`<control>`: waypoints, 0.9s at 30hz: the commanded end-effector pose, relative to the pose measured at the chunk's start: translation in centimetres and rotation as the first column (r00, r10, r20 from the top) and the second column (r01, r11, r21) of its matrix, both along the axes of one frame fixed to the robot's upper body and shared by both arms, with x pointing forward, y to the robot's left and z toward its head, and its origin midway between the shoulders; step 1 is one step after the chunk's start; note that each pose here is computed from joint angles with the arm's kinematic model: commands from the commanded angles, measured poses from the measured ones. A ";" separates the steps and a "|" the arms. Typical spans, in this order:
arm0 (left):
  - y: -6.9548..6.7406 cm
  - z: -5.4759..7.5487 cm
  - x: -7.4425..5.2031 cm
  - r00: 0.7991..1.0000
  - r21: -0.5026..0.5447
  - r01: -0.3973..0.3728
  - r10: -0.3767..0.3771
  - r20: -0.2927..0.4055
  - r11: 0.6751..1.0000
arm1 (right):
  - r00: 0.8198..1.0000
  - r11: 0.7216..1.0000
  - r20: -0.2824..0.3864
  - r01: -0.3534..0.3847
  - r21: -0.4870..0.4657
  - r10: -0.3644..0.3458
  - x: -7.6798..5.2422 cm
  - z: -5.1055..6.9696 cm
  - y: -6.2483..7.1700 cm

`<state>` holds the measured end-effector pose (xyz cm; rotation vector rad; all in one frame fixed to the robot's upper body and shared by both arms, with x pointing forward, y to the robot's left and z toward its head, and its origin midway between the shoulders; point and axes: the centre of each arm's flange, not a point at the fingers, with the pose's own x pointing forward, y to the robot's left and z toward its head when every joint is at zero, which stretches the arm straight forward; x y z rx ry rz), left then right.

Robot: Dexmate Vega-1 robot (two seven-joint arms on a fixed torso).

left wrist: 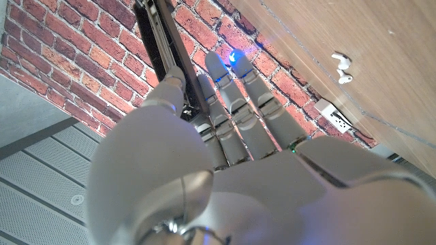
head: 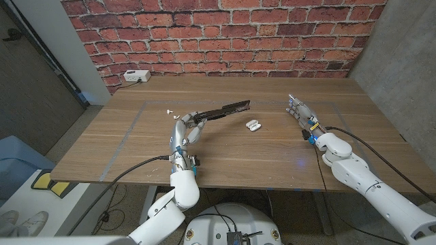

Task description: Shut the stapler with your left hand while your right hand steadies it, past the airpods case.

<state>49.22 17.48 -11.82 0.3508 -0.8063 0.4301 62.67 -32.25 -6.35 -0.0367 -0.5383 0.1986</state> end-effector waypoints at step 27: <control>-0.7 1.7 2.0 0.984 -0.132 0.180 -0.179 0.018 0.975 | 1.000 1.000 0.021 0.005 -0.009 -0.005 0.0 0.5 0.3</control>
